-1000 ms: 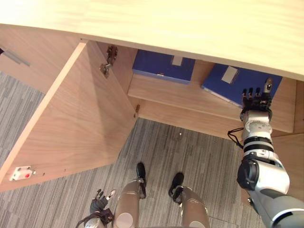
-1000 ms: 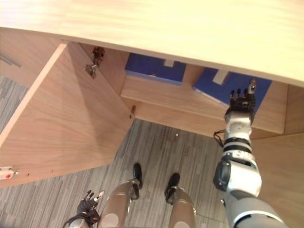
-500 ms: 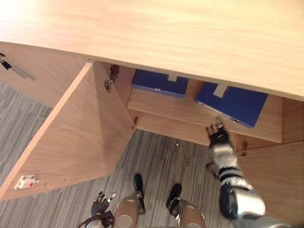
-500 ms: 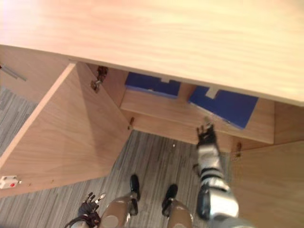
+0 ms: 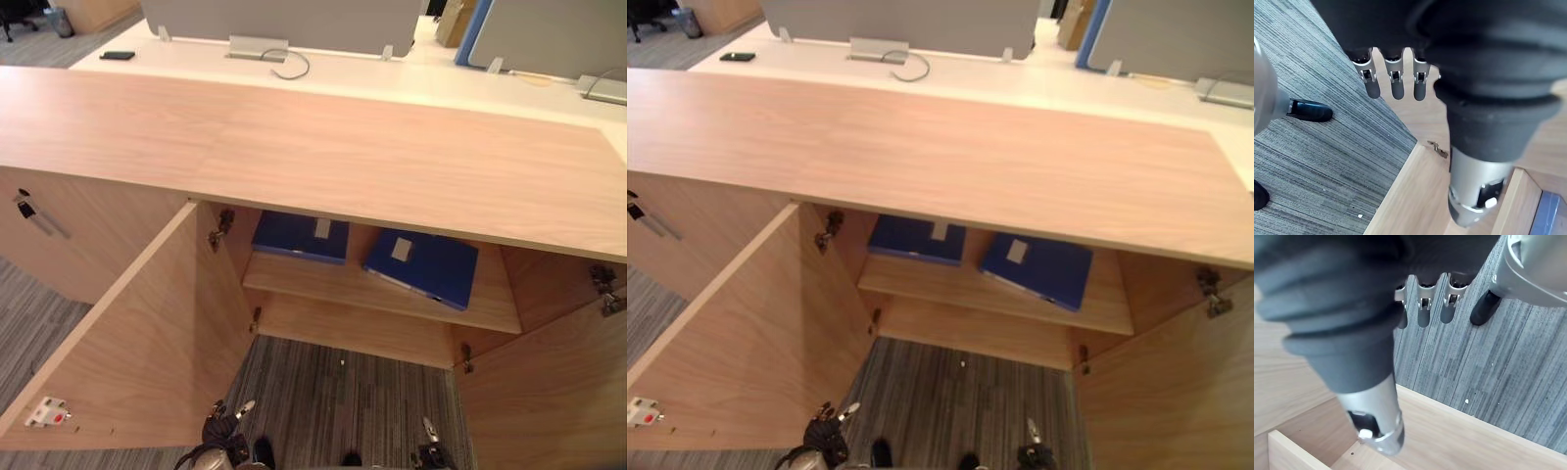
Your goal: Walk over to the cabinet, pick up the folder, carry it to the office cabinet, place the folder inside the office cabinet, then close the office cabinet door
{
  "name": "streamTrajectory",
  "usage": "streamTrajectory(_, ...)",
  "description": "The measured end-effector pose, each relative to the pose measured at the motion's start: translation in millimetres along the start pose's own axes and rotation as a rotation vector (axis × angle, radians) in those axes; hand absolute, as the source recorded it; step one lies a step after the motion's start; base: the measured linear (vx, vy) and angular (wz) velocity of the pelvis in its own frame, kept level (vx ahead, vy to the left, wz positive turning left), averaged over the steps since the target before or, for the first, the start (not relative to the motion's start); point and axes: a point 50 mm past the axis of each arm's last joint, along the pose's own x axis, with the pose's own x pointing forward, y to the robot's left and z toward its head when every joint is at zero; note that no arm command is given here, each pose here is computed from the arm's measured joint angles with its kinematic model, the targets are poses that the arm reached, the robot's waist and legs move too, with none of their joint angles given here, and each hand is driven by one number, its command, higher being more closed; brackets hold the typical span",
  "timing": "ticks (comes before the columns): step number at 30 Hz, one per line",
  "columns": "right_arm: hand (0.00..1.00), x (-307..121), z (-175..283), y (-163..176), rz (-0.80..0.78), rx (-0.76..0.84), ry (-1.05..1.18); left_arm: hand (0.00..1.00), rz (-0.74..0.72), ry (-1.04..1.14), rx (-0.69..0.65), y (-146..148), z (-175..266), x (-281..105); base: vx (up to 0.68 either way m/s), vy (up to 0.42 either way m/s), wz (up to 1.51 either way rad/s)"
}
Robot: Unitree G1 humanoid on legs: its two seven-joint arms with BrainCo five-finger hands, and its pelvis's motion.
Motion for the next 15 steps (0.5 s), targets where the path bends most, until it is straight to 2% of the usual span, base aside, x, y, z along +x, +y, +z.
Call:
streamTrajectory(2,0.00,-0.1,-1.6,1.3,0.002,-0.129,0.003,0.00,-0.005,-0.005,0.004,-1.1,2.2,1.0,-0.05,-0.046,-0.19)
streamTrajectory(4,0.00,-1.0,-4.3,12.9,0.060,-0.326,-0.009,0.00,0.020,-0.011,-0.032,4.7,4.5,2.1,-0.10,-0.098,-0.45)
streamTrajectory(9,0.00,-2.5,-7.2,25.1,0.137,-0.603,-0.036,0.00,0.038,-0.024,-0.047,9.5,6.1,2.1,-0.01,-0.009,-0.44)
streamTrajectory(15,0.00,-2.7,-11.7,24.2,0.170,-0.723,-0.019,0.00,0.071,0.046,-0.045,23.2,-11.9,-0.7,0.09,0.185,-0.50)
